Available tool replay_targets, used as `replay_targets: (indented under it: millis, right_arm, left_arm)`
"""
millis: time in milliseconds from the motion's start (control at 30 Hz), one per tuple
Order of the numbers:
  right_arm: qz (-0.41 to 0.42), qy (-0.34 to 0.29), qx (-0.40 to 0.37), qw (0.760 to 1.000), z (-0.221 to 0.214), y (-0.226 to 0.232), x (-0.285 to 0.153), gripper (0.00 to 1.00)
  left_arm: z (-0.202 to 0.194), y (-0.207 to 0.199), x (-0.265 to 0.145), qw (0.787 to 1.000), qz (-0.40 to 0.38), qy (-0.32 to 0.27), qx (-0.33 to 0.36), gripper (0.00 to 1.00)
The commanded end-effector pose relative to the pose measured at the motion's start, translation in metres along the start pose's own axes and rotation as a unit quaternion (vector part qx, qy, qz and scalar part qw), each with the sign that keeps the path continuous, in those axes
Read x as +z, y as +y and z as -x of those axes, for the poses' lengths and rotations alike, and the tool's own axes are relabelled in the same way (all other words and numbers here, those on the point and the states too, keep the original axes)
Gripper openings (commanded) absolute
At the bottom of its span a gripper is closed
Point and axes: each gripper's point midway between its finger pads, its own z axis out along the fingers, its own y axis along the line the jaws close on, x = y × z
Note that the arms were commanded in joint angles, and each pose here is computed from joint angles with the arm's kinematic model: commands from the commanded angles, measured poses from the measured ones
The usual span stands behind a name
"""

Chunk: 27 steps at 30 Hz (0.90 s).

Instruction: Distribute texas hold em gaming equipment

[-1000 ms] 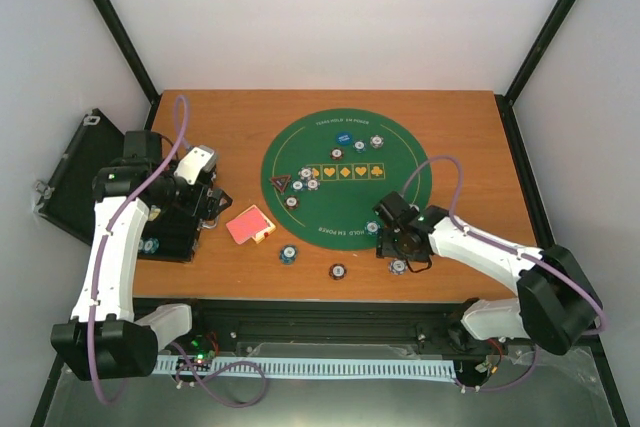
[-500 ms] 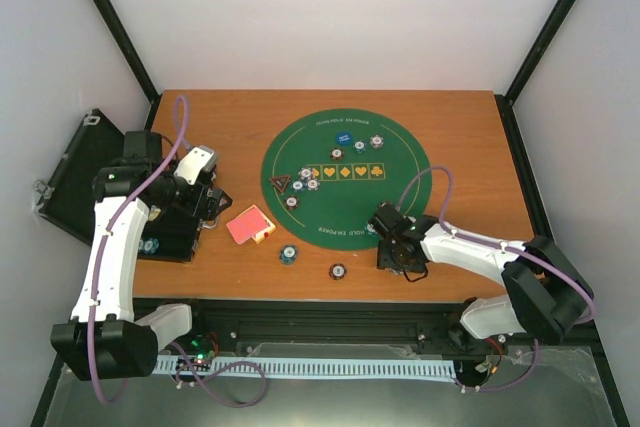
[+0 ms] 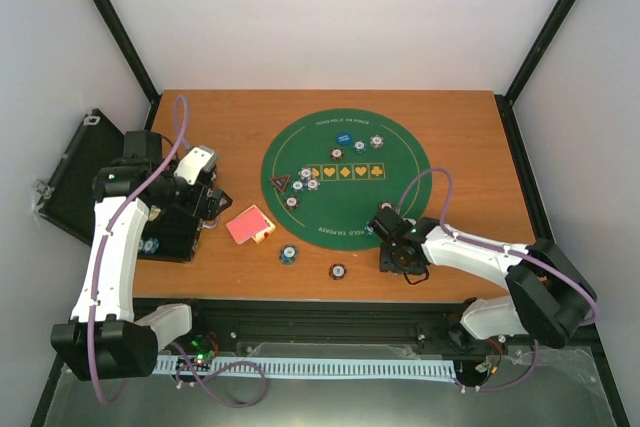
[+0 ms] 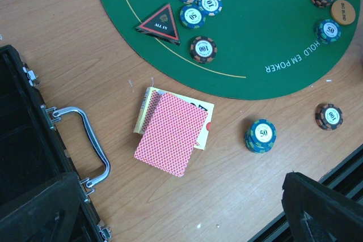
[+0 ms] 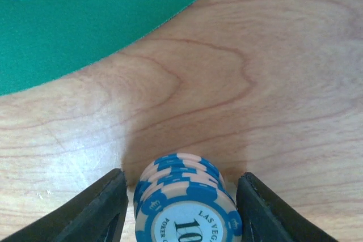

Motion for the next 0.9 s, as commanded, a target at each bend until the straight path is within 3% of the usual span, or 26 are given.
replay_targets:
  millis: [0,267,500,867]
  right_arm:
    - [-0.012,-0.005,0.002,1.0,-0.005,-0.006,-0.003,0.53]
    - [-0.017,-0.006,0.0,1.0,-0.007,-0.007,-0.005,0.52]
    - [-0.026,-0.014,-0.007,1.0,-0.002,-0.008,-0.009,0.39]
    - [-0.017,-0.022,-0.017,0.999,0.003,-0.005,-0.027,0.39]
  left_arm:
    - [0.008,-0.005,-0.011,1.0,-0.001,-0.018,0.004,1.0]
    - [0.009,-0.005,-0.013,1.0,0.0,-0.019,0.006,1.0]
    - [0.009,-0.005,-0.012,1.0,0.0,-0.019,0.005,1.0]
    - [0.009,-0.004,-0.01,1.0,-0.002,-0.019,0.001,1.0]
